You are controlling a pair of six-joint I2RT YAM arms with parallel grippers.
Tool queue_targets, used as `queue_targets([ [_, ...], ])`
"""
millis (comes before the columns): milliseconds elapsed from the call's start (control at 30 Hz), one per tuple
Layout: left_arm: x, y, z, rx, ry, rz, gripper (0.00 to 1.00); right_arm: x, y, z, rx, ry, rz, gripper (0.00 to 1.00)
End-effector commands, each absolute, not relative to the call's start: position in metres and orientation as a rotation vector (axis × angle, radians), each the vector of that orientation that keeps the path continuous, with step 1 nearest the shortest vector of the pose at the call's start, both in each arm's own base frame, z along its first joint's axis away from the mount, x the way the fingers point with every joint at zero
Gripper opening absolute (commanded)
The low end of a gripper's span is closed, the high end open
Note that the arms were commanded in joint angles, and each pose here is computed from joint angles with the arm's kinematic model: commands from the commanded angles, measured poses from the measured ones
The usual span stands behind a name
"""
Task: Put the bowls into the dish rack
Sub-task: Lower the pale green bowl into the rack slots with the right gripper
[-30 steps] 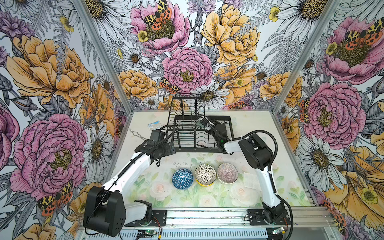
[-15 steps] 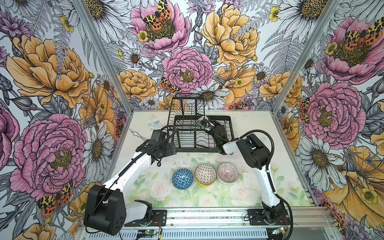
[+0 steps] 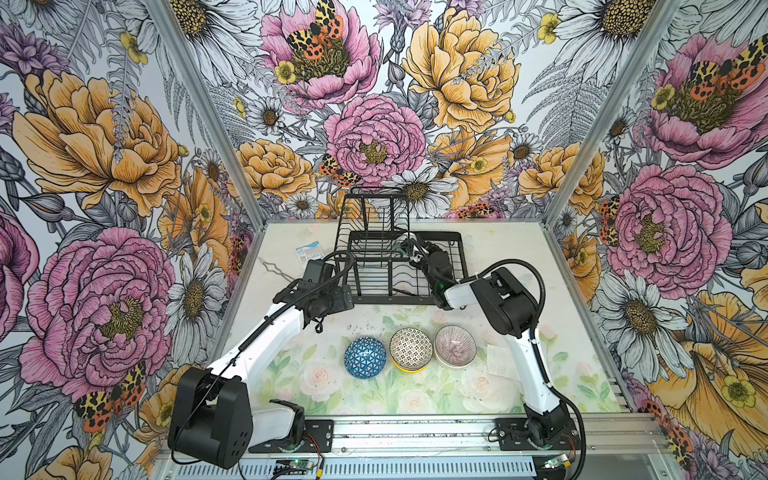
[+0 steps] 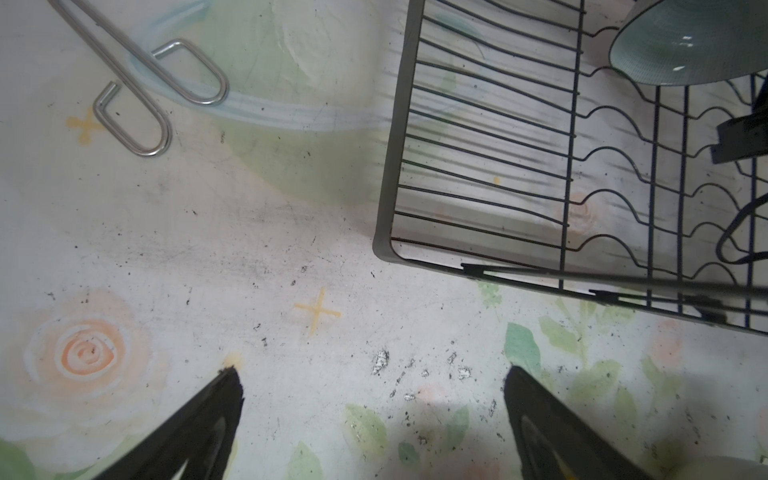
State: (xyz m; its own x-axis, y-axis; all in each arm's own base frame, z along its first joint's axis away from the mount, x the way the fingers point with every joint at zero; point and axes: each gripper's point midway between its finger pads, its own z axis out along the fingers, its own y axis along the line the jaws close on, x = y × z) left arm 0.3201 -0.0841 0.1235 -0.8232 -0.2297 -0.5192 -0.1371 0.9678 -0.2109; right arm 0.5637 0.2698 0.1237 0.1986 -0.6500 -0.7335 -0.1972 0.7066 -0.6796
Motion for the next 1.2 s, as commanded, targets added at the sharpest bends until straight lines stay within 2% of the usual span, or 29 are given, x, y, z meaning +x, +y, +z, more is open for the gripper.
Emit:
queue_targets([
  [0, 0.327, -0.093, 0.130, -0.225, 2.523, -0.255, 0.99, 0.558, 0.292, 0.126, -0.808, 1.317, -0.330, 0.00],
  [333, 0.326, -0.094, 0.127, -0.220, 2.530, -0.256, 0.99, 0.554, 0.301, 0.118, -0.844, 1.326, -0.299, 0.00],
  [600, 0.326, -0.097, 0.126, -0.216, 2.534, -0.262, 0.99, 0.553, 0.301, 0.120, -0.839, 1.329, -0.294, 0.16],
  [700, 0.326, -0.098, 0.126, -0.214, 2.536, -0.263, 0.99, 0.553, 0.299, 0.125, -0.827, 1.329, -0.295, 0.24],
  [900, 0.327, -0.100, 0.129, -0.207, 2.527, -0.268, 0.99, 0.550, 0.296, 0.142, -0.792, 1.314, -0.286, 0.55],
  [1033, 0.327, -0.102, 0.133, -0.204, 2.514, -0.275, 0.99, 0.546, 0.292, 0.154, -0.773, 1.306, -0.277, 0.71],
  [1167, 0.326, -0.102, 0.137, -0.201, 2.502, -0.277, 0.99, 0.539, 0.286, 0.159, -0.760, 1.314, -0.267, 0.82],
])
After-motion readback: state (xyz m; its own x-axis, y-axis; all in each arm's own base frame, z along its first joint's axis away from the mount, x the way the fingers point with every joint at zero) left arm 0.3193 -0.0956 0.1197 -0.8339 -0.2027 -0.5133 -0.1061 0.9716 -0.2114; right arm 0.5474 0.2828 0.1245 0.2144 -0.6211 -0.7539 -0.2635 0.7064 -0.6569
